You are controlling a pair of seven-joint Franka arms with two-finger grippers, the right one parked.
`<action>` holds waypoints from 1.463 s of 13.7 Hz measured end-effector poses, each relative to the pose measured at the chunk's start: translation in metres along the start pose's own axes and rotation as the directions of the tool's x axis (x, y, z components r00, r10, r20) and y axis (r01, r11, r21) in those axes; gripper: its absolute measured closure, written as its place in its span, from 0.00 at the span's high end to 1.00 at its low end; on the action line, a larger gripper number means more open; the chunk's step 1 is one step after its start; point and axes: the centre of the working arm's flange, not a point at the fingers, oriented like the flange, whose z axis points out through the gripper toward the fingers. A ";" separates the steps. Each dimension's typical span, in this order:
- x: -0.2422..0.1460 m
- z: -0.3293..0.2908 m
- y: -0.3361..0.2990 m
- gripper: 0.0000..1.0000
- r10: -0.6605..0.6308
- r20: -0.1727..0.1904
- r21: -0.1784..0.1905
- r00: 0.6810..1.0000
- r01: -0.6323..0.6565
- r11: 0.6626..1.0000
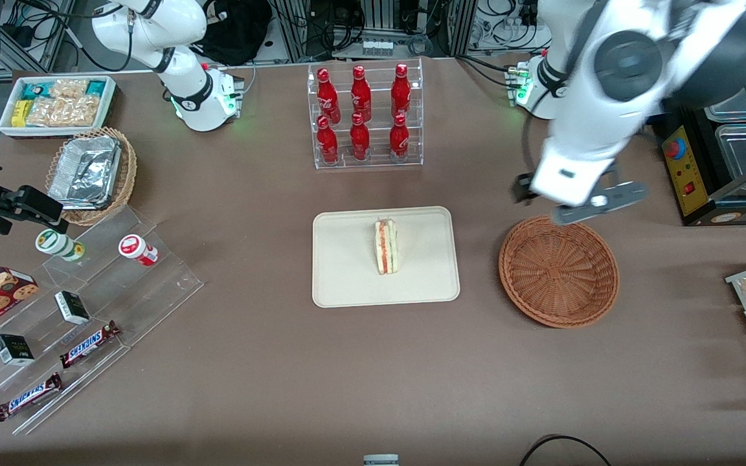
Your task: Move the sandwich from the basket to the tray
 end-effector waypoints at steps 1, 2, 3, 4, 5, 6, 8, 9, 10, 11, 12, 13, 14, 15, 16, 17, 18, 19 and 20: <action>0.005 -0.005 -0.022 1.00 0.014 0.005 -0.001 1.000 -0.014 1.000; 0.008 -0.010 -0.042 1.00 0.025 0.012 -0.002 1.000 -0.025 1.000; 0.010 -0.013 -0.060 1.00 0.041 0.020 -0.003 0.999 -0.041 0.999; 0.011 -0.016 -0.075 1.00 0.062 0.031 -0.007 0.998 -0.062 0.998; 0.012 -0.018 -0.089 1.00 0.085 0.044 -0.014 0.995 -0.085 0.996; 0.012 -0.019 -0.102 1.00 0.113 0.058 -0.024 0.992 -0.111 0.993; 0.013 -0.020 -0.125 1.00 0.161 0.077 -0.039 0.984 -0.158 0.987; 0.015 -0.020 -0.137 1.00 0.180 0.082 -0.049 0.980 -0.177 0.983; 0.018 -0.019 -0.147 1.00 0.195 0.086 -0.059 0.977 -0.191 0.980; 0.020 -0.018 -0.154 1.00 0.200 0.087 -0.067 0.976 -0.194 0.979; 0.022 -0.017 -0.158 1.00 0.200 0.087 -0.070 0.976 -0.195 0.978; 0.022 -0.018 -0.160 1.00 0.200 0.084 -0.072 0.976 -0.194 0.978; 0.023 -0.020 -0.160 1.00 0.200 0.078 -0.073 0.977 -0.194 0.978; 0.023 -0.023 -0.160 1.00 0.201 0.069 -0.074 0.977 -0.196 0.978; 0.023 -0.026 -0.159 1.00 0.201 0.056 -0.075 0.978 -0.197 0.978; 0.024 -0.030 -0.159 1.00 0.201 0.041 -0.077 0.979 -0.197 0.977; 0.025 -0.035 -0.160 1.00 0.202 0.027 -0.079 0.979 -0.200 0.977; 0.025 -0.038 -0.161 1.00 0.207 0.017 -0.081 0.978 -0.205 0.975; 0.025 -0.041 -0.162 1.00 0.220 0.008 -0.082 0.975 -0.219 0.972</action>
